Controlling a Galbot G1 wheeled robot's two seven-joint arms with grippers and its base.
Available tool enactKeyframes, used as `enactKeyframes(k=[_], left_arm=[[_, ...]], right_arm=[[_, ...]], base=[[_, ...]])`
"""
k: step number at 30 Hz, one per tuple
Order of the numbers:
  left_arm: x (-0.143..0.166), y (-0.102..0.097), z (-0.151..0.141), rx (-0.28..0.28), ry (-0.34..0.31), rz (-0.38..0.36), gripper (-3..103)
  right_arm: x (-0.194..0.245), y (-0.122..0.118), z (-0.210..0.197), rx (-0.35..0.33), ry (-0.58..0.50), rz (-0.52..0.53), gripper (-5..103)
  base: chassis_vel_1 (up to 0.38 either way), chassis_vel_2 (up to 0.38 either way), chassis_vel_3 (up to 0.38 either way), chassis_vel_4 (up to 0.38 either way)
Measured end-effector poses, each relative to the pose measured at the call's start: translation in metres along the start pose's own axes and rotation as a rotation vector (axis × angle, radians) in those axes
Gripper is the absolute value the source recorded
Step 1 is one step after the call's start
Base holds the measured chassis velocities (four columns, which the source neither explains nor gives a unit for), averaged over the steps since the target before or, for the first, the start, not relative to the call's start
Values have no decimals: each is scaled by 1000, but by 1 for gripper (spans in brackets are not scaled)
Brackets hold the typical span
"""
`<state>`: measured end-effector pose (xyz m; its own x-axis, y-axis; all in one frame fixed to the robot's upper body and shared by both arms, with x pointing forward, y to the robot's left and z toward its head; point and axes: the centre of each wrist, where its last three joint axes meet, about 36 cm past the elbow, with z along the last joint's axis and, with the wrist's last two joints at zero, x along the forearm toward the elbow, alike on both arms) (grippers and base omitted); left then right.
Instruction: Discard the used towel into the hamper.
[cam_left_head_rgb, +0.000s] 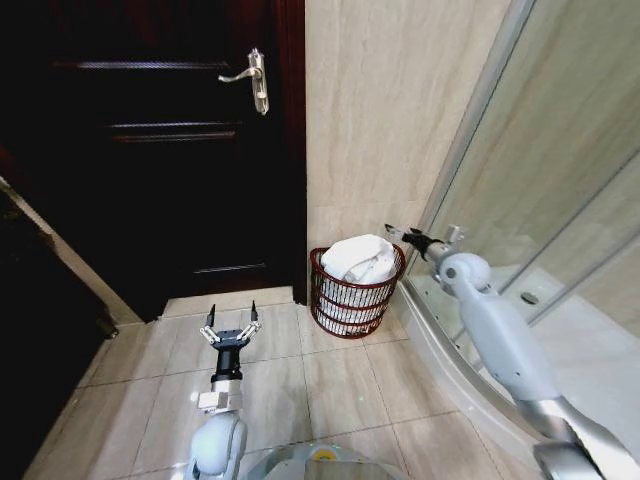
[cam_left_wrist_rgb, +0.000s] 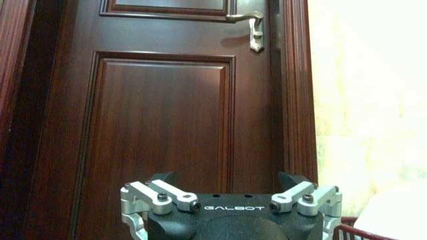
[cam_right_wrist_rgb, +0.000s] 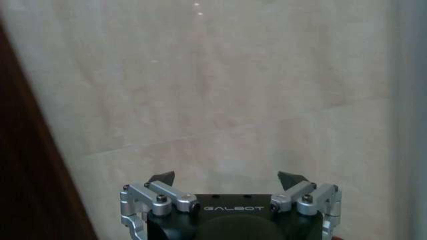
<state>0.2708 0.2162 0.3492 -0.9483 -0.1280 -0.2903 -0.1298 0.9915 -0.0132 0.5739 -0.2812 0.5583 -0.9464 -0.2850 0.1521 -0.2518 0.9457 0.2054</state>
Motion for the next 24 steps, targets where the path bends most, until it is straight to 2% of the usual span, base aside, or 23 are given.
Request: enactKeyframes(k=[7, 11, 14, 19, 22, 24], left_arm=[[-5, 1, 3, 14, -2, -13, 100], [-5, 2, 5, 17, 0, -18, 100], [-5, 2, 6, 19, 1, -19, 100], [-4, 3, 9, 28, 1, -26, 100], [-3, 4, 9, 29, 3, -31, 100], [-2, 6, 9, 30, 4, -36, 100]], right_arm=[[-31, 33, 14, 95, 19, -26, 100], [-48, 33, 39, 119, 57, -15, 100], [-55, 33, 56, 112, 93, -2, 100], [-64, 24, 82, 95, 174, 36, 100], [-67, 10, 91, 82, 235, 67, 100], [-67, -8, 94, 59, 283, 100, 100]], base=[[0, 0, 0, 0], [0, 0, 0, 0], [0, 0, 0, 0], [0, 0, 0, 0], [0, 0, 0, 0], [0, 0, 0, 0]])
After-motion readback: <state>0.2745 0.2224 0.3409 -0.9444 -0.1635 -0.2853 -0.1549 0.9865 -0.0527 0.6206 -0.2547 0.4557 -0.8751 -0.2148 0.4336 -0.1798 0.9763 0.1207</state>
